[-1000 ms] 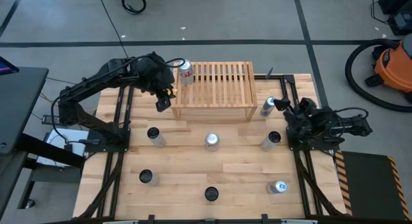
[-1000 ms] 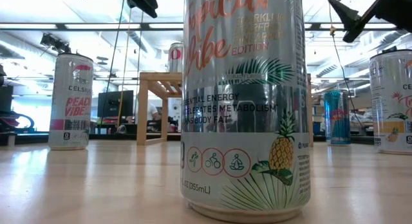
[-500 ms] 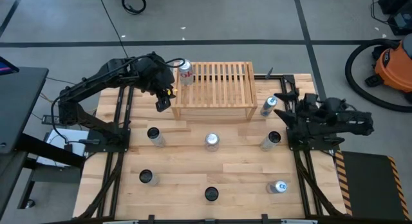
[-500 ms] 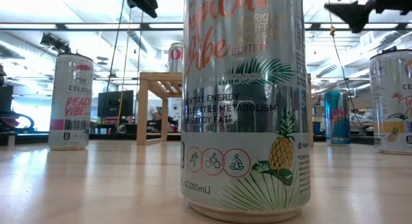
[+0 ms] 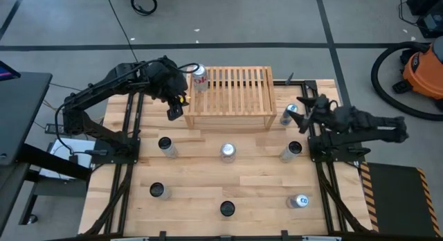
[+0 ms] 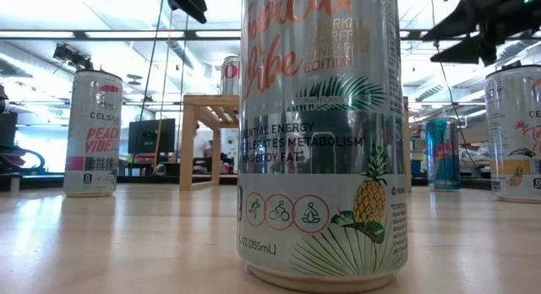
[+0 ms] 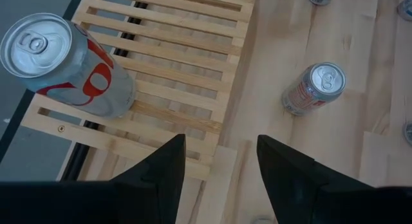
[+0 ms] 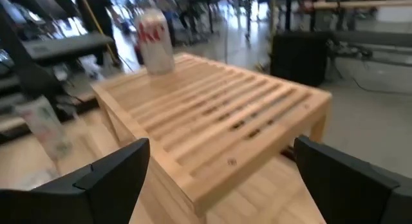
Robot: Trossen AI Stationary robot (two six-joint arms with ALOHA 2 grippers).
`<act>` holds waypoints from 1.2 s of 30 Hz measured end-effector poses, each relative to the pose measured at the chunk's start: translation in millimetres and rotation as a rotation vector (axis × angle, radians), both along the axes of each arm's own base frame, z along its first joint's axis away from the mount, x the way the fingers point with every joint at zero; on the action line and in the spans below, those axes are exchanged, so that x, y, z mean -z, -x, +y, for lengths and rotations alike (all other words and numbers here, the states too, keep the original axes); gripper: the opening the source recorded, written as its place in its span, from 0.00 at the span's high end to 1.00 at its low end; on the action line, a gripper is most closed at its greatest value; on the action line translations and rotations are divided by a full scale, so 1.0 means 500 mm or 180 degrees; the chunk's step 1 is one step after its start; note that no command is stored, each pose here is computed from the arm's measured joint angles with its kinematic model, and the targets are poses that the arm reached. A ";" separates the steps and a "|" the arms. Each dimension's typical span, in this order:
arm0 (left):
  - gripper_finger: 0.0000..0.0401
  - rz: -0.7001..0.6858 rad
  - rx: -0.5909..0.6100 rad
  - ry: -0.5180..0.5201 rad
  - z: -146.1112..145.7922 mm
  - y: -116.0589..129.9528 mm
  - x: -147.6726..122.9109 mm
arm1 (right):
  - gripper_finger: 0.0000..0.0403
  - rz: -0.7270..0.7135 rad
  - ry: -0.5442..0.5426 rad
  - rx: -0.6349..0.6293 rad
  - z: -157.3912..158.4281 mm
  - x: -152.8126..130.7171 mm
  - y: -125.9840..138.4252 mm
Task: Place canned beverage on shelf
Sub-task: Put the top blue soda can on the shelf
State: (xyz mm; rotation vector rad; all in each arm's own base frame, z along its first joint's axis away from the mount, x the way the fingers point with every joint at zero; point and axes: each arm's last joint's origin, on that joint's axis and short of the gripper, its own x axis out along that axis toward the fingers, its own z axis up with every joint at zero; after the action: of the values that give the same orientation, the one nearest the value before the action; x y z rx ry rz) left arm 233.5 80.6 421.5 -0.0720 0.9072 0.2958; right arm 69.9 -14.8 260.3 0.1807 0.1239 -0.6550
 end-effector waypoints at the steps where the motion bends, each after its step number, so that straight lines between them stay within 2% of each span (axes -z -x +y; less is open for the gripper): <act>1: 0.52 0.0000 0.0000 0.0000 0.000 0.000 0.000 | 0.02 0.0063 -0.0013 0.0016 0.000 0.003 -0.003; 10: 0.52 0.0002 0.0009 -0.0006 0.000 0.000 0.000 | 0.02 0.0651 -0.0257 0.0288 -0.009 0.018 -0.018; 15: 0.52 0.0002 0.0009 -0.0005 0.000 0.000 0.000 | 0.02 0.0763 -0.0457 0.0517 -0.018 0.002 -0.015; 19: 0.52 0.0004 0.0009 -0.0006 0.000 0.000 0.000 | 0.02 0.0887 -0.0758 0.0605 -0.023 0.015 -0.021; 22: 0.52 0.0016 0.0054 -0.0039 0.000 0.000 0.000 | 0.02 0.0946 -0.0969 0.0815 -0.029 0.025 -0.032; 36: 0.52 0.0013 0.0046 -0.0034 0.000 0.000 0.000 | 0.02 0.1337 -0.1341 0.1461 -0.065 0.066 -0.087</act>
State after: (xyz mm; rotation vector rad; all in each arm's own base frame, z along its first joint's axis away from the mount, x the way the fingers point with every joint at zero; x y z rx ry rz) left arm 233.5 80.6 421.5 -0.0549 0.9099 0.2873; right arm 113.6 -47.4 227.2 0.4849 0.6407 -1.1164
